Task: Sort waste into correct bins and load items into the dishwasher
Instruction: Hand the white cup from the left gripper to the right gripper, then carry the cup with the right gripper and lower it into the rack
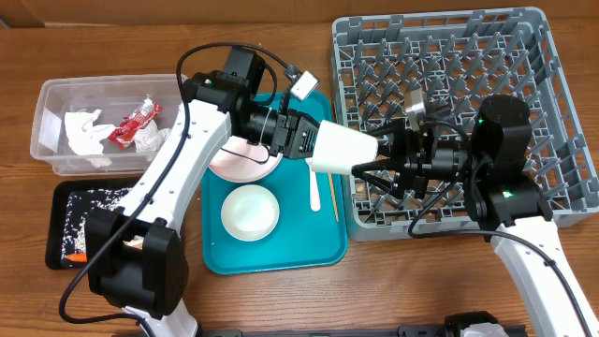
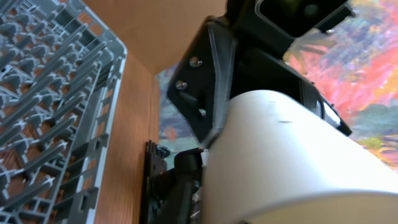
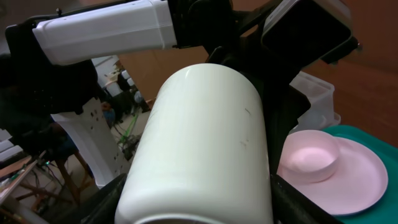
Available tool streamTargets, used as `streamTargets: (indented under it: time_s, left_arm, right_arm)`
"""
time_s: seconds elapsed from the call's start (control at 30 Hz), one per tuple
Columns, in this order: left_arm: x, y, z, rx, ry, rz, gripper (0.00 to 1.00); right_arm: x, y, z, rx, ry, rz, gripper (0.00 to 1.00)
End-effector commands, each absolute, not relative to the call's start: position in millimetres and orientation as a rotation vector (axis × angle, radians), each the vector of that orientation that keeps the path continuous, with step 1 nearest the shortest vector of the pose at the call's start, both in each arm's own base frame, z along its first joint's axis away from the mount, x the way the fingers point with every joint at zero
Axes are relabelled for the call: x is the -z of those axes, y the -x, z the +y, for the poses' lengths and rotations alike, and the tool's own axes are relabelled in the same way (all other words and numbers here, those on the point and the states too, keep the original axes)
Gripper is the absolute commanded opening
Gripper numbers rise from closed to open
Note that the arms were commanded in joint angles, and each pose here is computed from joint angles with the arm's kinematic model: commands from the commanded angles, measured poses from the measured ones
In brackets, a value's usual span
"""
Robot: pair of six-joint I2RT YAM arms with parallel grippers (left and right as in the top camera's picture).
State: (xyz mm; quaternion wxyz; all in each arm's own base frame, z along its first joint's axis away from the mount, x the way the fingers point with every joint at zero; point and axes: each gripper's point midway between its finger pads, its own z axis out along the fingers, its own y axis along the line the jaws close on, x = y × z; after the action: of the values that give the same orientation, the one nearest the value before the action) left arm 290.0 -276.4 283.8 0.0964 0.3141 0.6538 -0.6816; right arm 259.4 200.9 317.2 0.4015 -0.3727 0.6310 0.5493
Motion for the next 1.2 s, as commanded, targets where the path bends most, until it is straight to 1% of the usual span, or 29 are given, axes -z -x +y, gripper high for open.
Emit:
streamTargets:
  time_s: [0.0,0.07,0.1,0.3,0.43,0.53,0.63,0.77,0.87,0.93,1.03,1.17]
  left_arm:
    - [-271,-294,-276,1.901,-0.963,2.014,0.18]
    - [-269,-296,-274,1.890,-0.944,2.040,0.24]
    - [-268,-298,-272,1.887,-0.929,2.054,0.31]
    - [-268,-314,-253,1.867,-0.837,2.074,0.38]
    - [-268,-329,-234,1.847,-0.749,2.090,0.40]
    - [-268,-336,-221,1.836,-0.689,2.104,0.40]
    - [-262,-339,-213,1.807,-0.653,2.149,0.40]
    - [-246,-339,-208,1.718,-0.637,2.257,0.40]
    - [-239,-338,-206,1.674,-0.631,2.311,0.40]
    - [-237,-338,-205,1.664,-0.630,2.322,0.40]
    - [-237,-338,-205,1.663,-0.630,2.323,0.40]
    - [-231,-339,-203,1.620,-0.633,2.356,0.40]
  right_arm:
    - [-338,-238,206,-1.431,1.067,1.471,0.49]
    - [-338,-238,206,-1.429,1.068,1.468,0.48]
    - [-339,-238,206,-1.428,1.068,1.468,0.47]
    - [-338,-238,206,-1.427,1.067,1.469,0.47]
    - [-336,-249,205,-1.400,0.997,1.530,0.46]
    - [-332,-265,203,-1.368,0.879,1.622,0.41]
    - [-329,-278,199,-1.325,0.794,1.673,0.39]
    - [-320,-309,182,-1.219,0.580,1.781,0.37]
    - [-297,-339,153,-1.079,0.282,1.933,0.36]
    - [-277,-352,130,-0.956,0.106,2.034,0.35]
    - [-259,-360,92,-0.723,-0.075,2.145,0.34]
    - [-272,-358,52,-0.444,-0.193,2.213,0.33]
